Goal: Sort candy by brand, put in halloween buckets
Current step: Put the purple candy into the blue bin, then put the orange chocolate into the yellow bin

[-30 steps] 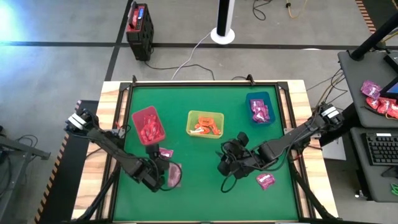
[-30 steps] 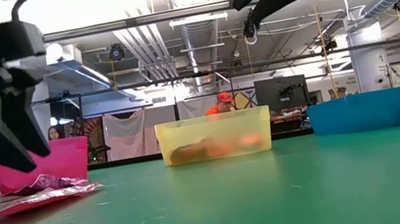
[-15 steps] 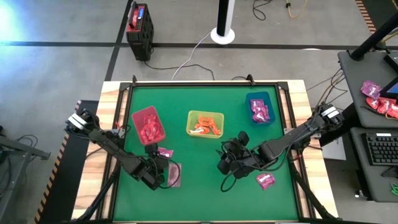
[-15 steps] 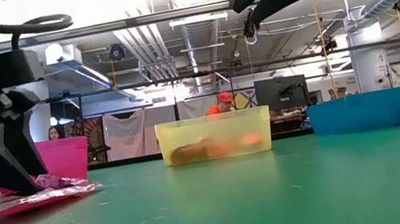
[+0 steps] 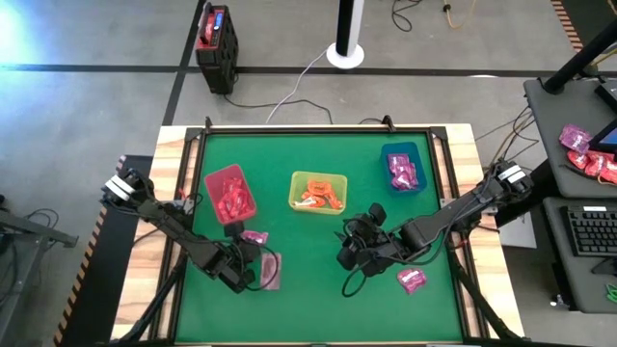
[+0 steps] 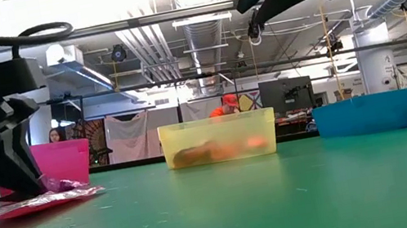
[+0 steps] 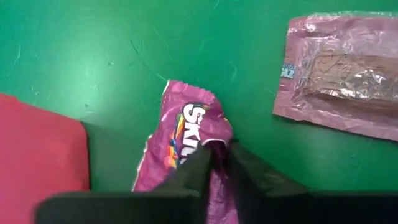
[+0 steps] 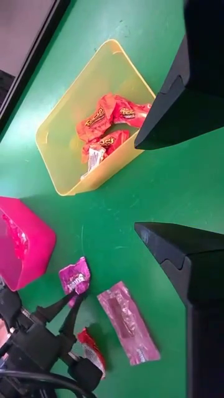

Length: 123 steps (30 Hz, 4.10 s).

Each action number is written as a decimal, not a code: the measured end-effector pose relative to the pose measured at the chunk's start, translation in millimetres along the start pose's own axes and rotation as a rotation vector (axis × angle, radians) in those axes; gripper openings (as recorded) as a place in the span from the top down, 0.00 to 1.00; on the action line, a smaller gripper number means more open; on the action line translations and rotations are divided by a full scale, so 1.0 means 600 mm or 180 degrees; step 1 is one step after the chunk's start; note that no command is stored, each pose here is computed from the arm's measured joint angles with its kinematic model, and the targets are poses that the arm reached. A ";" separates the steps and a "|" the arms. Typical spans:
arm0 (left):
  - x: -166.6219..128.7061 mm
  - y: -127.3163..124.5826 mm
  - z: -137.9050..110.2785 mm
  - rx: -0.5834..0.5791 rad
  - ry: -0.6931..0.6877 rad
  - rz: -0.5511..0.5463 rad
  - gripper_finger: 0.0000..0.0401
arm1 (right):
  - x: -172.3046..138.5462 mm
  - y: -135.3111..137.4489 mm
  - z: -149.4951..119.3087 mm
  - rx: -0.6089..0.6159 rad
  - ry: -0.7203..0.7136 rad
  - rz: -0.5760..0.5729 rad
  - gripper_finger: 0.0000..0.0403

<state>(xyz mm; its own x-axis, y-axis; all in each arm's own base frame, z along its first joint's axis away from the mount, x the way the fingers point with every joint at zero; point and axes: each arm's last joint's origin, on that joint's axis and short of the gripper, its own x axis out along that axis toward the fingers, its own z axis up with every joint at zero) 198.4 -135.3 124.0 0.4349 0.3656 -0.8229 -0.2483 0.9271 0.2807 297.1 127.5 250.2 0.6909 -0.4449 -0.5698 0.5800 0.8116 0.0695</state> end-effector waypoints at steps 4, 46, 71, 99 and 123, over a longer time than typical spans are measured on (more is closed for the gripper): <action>-0.005 -0.004 0.008 0.0056 -0.0022 -0.0054 0.97 | 0.000 0.000 0.000 0.0003 -0.0003 0.0002 0.52; -0.104 0.010 0.226 0.0786 -0.2255 -0.1527 1.00 | 0.029 0.064 -0.034 -0.1752 -0.1043 0.1164 0.52; -0.086 0.026 0.213 0.0428 -0.1865 -0.0754 0.76 | 0.026 0.027 -0.031 -0.1578 -0.0506 0.0941 0.97; -0.079 0.030 0.203 0.0230 -0.1663 -0.0591 0.61 | 0.054 -0.294 -0.013 0.1270 0.1130 -0.3239 0.96; -0.112 0.018 0.130 -0.0985 0.0820 -0.1448 0.61 | 0.040 -0.204 -0.020 0.0778 0.0936 -0.2214 0.48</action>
<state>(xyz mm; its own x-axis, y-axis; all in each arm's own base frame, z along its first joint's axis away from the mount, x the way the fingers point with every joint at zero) 234.3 -143.1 220.9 0.3426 -0.1291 -0.9306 -0.3436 0.9047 -0.2520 237.2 22.2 218.2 0.0128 -0.6735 -0.7391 0.9386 0.2629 -0.2233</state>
